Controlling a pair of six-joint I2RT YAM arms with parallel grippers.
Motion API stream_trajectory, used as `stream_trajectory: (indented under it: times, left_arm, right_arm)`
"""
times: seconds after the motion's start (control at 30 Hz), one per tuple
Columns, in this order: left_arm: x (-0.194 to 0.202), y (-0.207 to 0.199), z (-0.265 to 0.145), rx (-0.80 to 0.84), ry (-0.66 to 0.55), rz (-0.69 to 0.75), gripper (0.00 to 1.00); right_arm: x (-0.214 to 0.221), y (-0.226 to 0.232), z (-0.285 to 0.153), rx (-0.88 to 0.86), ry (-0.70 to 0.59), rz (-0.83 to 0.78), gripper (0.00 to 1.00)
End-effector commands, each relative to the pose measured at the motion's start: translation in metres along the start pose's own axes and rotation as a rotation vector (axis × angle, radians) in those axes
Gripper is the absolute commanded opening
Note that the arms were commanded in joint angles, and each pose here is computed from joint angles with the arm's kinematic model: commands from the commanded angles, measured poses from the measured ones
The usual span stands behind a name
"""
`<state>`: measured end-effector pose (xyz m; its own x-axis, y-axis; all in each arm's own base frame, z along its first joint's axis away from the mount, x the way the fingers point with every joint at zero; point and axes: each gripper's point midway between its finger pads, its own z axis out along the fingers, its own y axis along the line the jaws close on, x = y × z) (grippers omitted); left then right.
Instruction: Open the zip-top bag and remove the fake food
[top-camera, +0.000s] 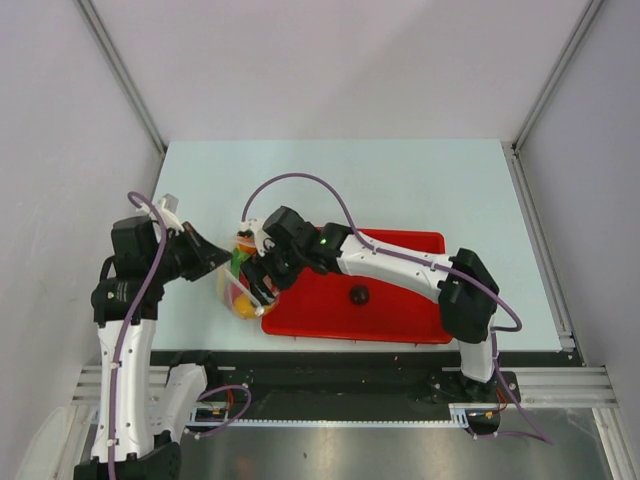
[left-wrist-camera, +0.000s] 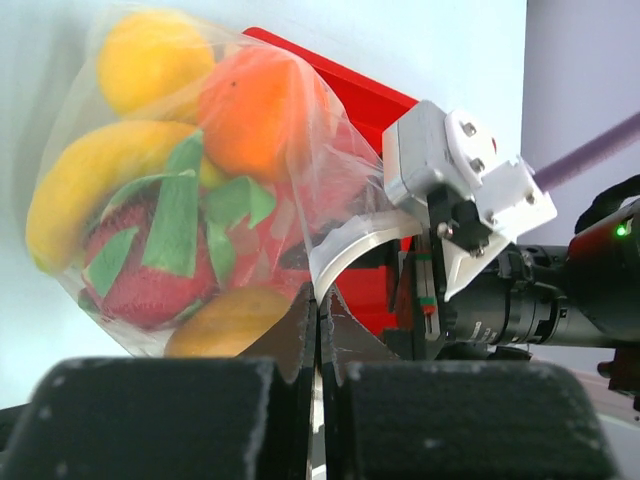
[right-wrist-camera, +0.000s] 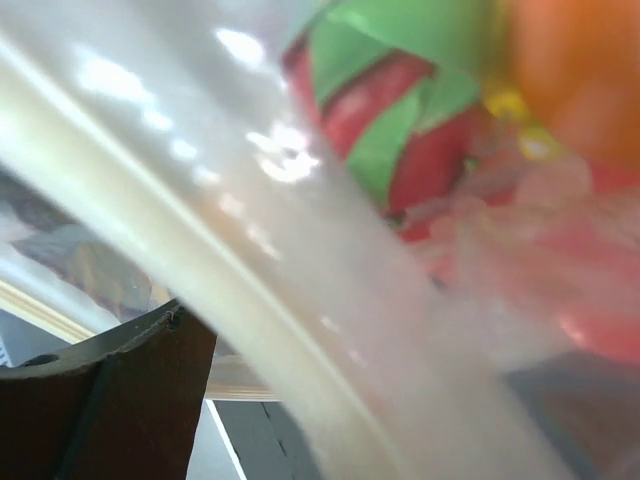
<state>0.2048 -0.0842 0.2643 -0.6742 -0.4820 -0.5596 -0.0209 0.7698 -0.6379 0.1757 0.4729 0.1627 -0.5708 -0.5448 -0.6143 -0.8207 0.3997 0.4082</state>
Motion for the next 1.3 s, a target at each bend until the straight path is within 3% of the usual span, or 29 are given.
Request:
stream_trajectory:
  times: [0.0,0.23,0.33,0.4,0.63,0.67,0.77,0.87,0.93,0.97,1.07,1.27]
  left_arm:
    - [-0.024,-0.015,-0.015,0.011,-0.127,-0.025,0.0]
    - [-0.043,-0.013,-0.046,-0.104,-0.247,-0.039,0.0]
    - [-0.048,-0.01,-0.055,-0.146,-0.282,-0.036,0.0]
    - [-0.048,-0.01,-0.055,-0.14,-0.288,-0.025,0.0]
    - [-0.033,0.012,-0.039,-0.19,-0.227,-0.025,0.0]
    - [-0.027,0.02,-0.034,-0.213,-0.207,-0.024,0.0]
    - [-0.018,0.028,-0.028,-0.22,-0.189,-0.029,0.0]
    - [-0.012,0.031,-0.024,-0.206,-0.179,-0.037,0.0]
    - [-0.011,0.028,-0.023,-0.19,-0.176,-0.035,0.0]
    - [-0.012,0.025,-0.023,-0.177,-0.177,-0.03,0.0]
    - [-0.01,0.022,-0.022,-0.157,-0.163,-0.033,0.0]
    - [-0.011,0.013,-0.025,-0.123,-0.171,-0.042,0.0]
  right_arm:
    - [-0.01,0.026,0.0,-0.118,-0.05,-0.083,0.86]
    - [-0.034,0.052,0.008,-0.259,-0.137,-0.094,0.82]
    - [-0.042,0.06,0.011,-0.294,-0.136,-0.096,0.71]
    - [-0.041,0.061,0.013,-0.31,-0.121,-0.09,0.65]
    - [-0.022,0.062,0.012,-0.333,-0.072,-0.083,0.63]
    - [-0.02,0.061,0.013,-0.332,-0.068,-0.08,0.52]
    - [-0.017,0.062,0.017,-0.346,-0.045,-0.053,0.36]
    - [-0.017,0.068,0.017,-0.376,-0.041,-0.032,0.29]
    - [-0.018,0.072,0.016,-0.396,-0.043,-0.029,0.32]
    - [-0.017,0.071,0.016,-0.4,-0.043,-0.03,0.4]
    - [-0.023,0.072,0.015,-0.392,-0.07,-0.041,0.48]
    - [-0.056,0.079,0.004,-0.375,-0.195,-0.085,0.61]
